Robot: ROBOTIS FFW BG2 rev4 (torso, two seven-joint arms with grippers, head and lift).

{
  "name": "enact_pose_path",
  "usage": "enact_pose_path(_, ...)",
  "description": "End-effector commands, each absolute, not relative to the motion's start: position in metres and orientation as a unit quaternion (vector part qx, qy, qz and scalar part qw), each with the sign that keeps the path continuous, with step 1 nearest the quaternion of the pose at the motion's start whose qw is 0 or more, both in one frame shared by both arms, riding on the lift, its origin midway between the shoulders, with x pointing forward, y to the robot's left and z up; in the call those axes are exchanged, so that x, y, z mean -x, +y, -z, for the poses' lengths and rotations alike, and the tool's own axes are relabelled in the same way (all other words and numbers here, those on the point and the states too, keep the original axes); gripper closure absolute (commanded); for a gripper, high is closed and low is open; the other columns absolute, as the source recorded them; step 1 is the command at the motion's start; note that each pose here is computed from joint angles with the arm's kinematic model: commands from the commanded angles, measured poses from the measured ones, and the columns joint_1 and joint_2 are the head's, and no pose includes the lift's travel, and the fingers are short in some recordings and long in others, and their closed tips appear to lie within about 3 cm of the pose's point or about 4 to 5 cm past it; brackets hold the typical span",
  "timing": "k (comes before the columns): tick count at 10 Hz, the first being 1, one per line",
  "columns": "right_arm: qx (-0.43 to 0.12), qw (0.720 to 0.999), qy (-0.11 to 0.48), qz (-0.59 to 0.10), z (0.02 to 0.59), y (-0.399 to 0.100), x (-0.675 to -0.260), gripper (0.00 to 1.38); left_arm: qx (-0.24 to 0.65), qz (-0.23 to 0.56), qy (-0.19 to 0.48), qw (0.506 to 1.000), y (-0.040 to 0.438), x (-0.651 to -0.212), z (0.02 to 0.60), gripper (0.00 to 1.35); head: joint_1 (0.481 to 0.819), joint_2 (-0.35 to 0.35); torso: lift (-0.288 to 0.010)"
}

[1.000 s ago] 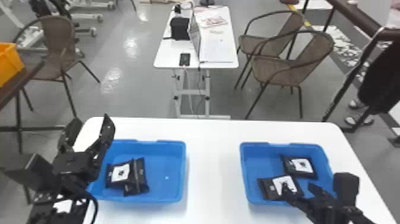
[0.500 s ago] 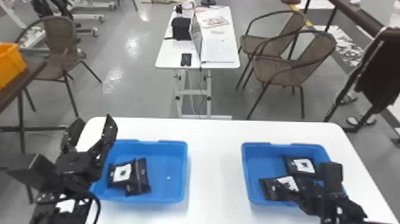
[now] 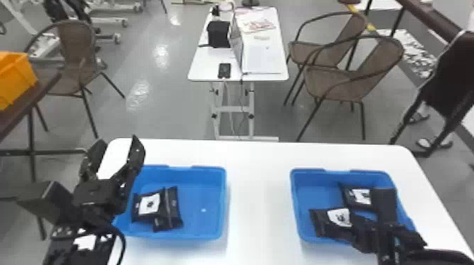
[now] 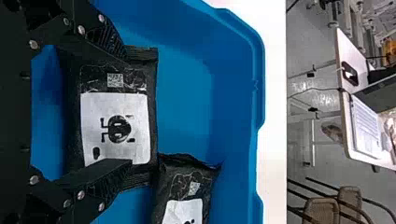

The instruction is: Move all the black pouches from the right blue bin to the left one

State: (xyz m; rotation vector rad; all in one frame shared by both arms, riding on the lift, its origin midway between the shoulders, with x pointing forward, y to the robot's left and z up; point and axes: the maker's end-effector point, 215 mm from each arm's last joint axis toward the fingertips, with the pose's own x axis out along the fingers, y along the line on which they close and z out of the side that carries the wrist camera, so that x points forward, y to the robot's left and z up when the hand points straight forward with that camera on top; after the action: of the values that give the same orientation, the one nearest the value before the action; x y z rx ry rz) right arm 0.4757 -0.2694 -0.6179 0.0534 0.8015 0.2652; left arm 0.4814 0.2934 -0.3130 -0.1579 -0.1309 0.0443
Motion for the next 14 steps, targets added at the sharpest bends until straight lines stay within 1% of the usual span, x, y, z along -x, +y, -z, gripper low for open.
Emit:
enact_pose_path(1,-0.037,0.905,0.403,-0.135,0.624,-0.264,-0.470,0.72,0.080,-0.022,-0.065,0.994,0.293,-0.481,0.313,0.43,0.695,0.027,0.010)
enact_pose_path(2,-0.050,0.901,0.409,-0.138,0.629,-0.262,-0.464,0.87,0.080,-0.023,-0.066,0.994,0.294,-0.481,0.313,0.43,0.695,0.031,0.010)
enact_pose_path(4,-0.073,0.899,0.410,-0.136,0.633,-0.260,-0.456,0.88,0.078,-0.026,-0.070,0.994,0.297,-0.481,0.310,0.43,0.695,0.038,0.010)
enact_pose_path(5,-0.074,0.900,0.408,-0.137,0.632,-0.261,-0.456,0.89,0.078,-0.026,-0.071,0.994,0.297,-0.480,0.310,0.43,0.695,0.041,0.010)
enact_pose_path(6,-0.078,0.899,0.409,-0.137,0.633,-0.261,-0.454,1.26,0.077,-0.026,-0.073,0.994,0.297,-0.480,0.309,0.43,0.695,0.043,0.010)
enact_pose_path(7,-0.075,0.903,0.400,-0.139,0.628,-0.260,-0.457,1.28,0.077,-0.026,-0.074,0.994,0.297,-0.480,0.308,0.43,0.695,0.043,0.010)
enact_pose_path(10,-0.087,0.926,0.344,-0.128,0.590,-0.259,-0.470,1.28,0.076,-0.026,-0.078,0.994,0.297,-0.479,0.306,0.43,0.695,0.043,0.010)
enact_pose_path(12,-0.081,0.944,0.291,-0.134,0.535,-0.257,-0.489,1.28,0.076,-0.025,-0.078,0.994,0.296,-0.479,0.306,0.43,0.695,0.045,0.010)
enact_pose_path(14,-0.091,0.956,0.233,-0.151,0.475,-0.244,-0.512,1.28,0.077,-0.025,-0.078,0.994,0.295,-0.480,0.305,0.43,0.695,0.046,0.010)
